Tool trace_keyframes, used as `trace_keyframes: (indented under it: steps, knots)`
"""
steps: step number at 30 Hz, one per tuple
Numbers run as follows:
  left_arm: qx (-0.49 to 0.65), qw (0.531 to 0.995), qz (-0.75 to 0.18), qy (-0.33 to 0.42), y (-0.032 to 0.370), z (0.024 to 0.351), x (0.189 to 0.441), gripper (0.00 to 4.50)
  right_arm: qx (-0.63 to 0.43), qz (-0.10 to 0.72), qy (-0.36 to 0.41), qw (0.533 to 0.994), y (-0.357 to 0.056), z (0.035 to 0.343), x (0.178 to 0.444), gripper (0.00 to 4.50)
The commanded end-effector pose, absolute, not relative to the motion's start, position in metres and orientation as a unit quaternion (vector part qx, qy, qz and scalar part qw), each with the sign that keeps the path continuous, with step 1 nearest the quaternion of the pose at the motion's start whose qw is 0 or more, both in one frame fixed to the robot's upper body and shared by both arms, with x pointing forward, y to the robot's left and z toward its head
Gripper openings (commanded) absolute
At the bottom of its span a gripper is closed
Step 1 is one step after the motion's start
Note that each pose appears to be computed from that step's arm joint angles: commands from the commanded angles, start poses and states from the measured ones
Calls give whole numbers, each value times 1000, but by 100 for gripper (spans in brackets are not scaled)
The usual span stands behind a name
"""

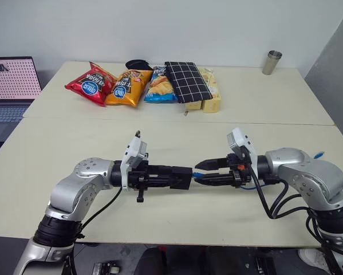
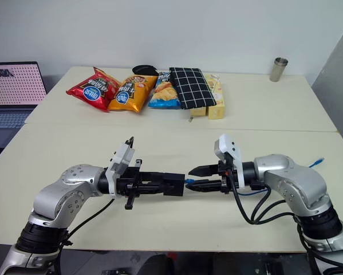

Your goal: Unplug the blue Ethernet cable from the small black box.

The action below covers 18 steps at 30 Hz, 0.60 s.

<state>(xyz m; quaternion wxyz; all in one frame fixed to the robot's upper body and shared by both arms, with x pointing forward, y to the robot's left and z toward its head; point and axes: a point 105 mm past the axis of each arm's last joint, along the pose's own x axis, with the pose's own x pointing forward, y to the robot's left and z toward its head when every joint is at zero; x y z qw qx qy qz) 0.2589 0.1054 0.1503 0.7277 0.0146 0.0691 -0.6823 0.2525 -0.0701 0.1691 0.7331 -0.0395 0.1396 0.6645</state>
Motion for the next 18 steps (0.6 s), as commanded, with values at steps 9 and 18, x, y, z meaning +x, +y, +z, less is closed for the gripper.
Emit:
trace_keyframes:
  steps: [9, 18]
  knots:
    - [27, 724, -688, 51, 103, 158, 257, 77, -39, 654, 125, 745, -63, 171, 251, 202]
    - [26, 724, -687, 50, 101, 157, 256, 77, -50, 654, 127, 744, -62, 168, 252, 124]
